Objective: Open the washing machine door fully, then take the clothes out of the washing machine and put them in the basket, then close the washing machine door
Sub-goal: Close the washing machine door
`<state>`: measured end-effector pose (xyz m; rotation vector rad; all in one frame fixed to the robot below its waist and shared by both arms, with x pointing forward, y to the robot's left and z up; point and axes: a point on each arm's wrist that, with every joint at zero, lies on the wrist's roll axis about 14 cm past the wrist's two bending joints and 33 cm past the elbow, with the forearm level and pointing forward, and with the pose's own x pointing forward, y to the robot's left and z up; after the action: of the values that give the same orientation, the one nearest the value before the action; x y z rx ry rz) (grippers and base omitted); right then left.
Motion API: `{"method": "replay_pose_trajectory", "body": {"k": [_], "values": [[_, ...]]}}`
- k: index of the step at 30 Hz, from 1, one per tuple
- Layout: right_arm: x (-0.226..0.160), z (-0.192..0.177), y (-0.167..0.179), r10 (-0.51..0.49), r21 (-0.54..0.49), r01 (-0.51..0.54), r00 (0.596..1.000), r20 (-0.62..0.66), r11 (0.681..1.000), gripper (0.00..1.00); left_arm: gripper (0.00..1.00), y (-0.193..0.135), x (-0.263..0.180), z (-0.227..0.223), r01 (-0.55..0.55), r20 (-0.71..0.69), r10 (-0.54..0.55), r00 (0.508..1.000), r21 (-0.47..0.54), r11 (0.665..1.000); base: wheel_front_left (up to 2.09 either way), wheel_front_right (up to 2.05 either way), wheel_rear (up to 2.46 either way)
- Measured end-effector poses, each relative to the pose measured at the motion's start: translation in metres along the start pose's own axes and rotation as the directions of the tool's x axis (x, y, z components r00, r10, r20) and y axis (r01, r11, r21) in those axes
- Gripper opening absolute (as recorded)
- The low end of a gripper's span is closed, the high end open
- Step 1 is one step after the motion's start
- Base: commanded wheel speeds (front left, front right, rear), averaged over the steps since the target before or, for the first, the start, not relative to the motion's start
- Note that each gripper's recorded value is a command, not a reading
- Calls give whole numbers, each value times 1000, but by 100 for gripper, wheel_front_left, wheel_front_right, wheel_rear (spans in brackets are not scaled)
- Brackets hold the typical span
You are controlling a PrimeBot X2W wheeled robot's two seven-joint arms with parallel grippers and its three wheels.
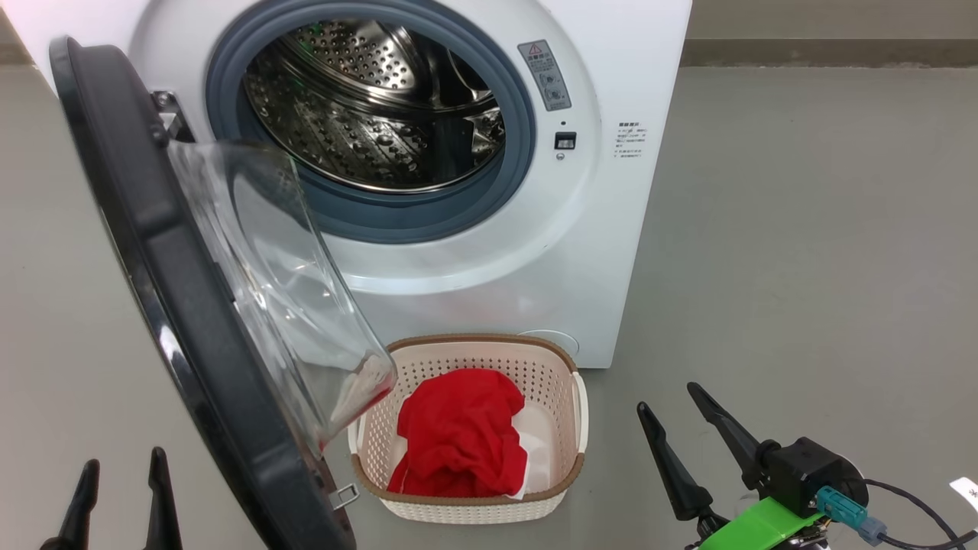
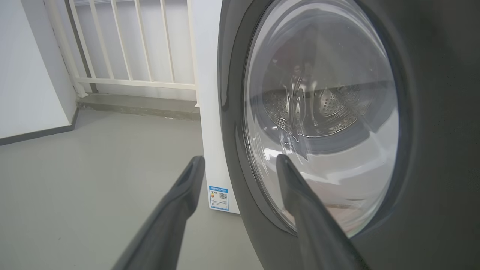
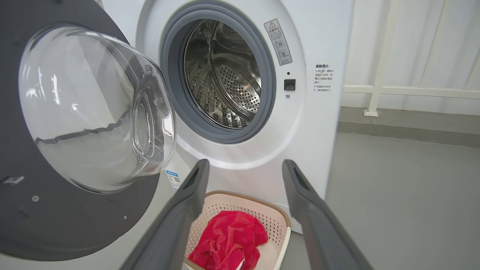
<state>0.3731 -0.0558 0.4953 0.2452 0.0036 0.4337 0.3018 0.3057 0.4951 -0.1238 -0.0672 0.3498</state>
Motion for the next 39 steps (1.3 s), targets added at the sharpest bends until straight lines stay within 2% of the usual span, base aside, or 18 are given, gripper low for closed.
{"method": "replay_pose_trajectory", "body": {"k": [14, 15, 17, 18, 20, 21, 23, 26, 27, 29, 33, 35, 39], "values": [[0, 1, 3, 10, -3, -10, 1000, 3, 1000, 100, 100, -1, -4, -4, 5, -10, -5, 1000, 1, 1000, 0, 0, 0], [0, 1, 3, 10, -3, -10, 1000, 3, 1000, 100, 97, -1, -4, -4, 6, -11, -6, 1000, 1, 1000, 0, 0, 0], [0, 1, 3, 10, -3, -10, 1000, 3, 1000, 100, 70, -1, -4, -4, 6, -12, -6, 1000, 2, 1000, 0, 0, 0], [0, 1, 3, 10, -3, -10, 1000, 3, 1000, 100, 50, -2, -4, -4, 6, -11, -6, 1000, 1, 1000, 0, 0, 0], [0, 1, 4, 10, -4, -10, 1000, 3, 1000, 100, 20, -2, -4, -4, 10, -10, -10, 1000, -4, 1000, 0, 0, 0], [0, 2, 4, 11, -4, -11, 1000, 3, 1000, 100, 0, -2, -4, -3, 9, -5, -9, 1000, -16, 1000, 0, 0, 0], [0, 2, 4, 12, -4, -12, 1000, 3, 1000, 100, 0, 0, -4, 1, -2, 9, 3, 1000, -59, 998, 0, 0, 0], [0, 2, 4, 13, -6, -13, 1000, 4, 1000, 100, 0, 6, -2, 7, -38, 30, 45, 999, -206, 978, 0, 0, 0], [0, 2, 5, 13, -6, -13, 1000, 5, 1000, 100, 0, 7, 2, 11, -46, 36, 59, 998, -278, 959, 0, 0, 0], [0, 3, 5, 14, -7, -14, 1000, 6, 1000, 100, 0, 5, 10, 26, -36, 57, 67, 996, -430, 902, 0, 0, 0], [-1, 3, 5, 13, -7, -13, 1000, 7, 1000, 100, 0, 0, 21, 54, 29, 92, 43, 995, -665, 746, 0, 0, 0], [-1, 3, 4, 11, -7, -11, 1000, 7, 1000, 100, 0, -1, 23, 60, 51, 83, 19, 996, -757, 652, 0, 0, 0], [-2, 3, 3, 6, -5, -5, 1000, 7, 1000, 100, 0, -19, 29, 80, 99, 66, -92, 994, -899, 427, 0, 0, 0]]}}
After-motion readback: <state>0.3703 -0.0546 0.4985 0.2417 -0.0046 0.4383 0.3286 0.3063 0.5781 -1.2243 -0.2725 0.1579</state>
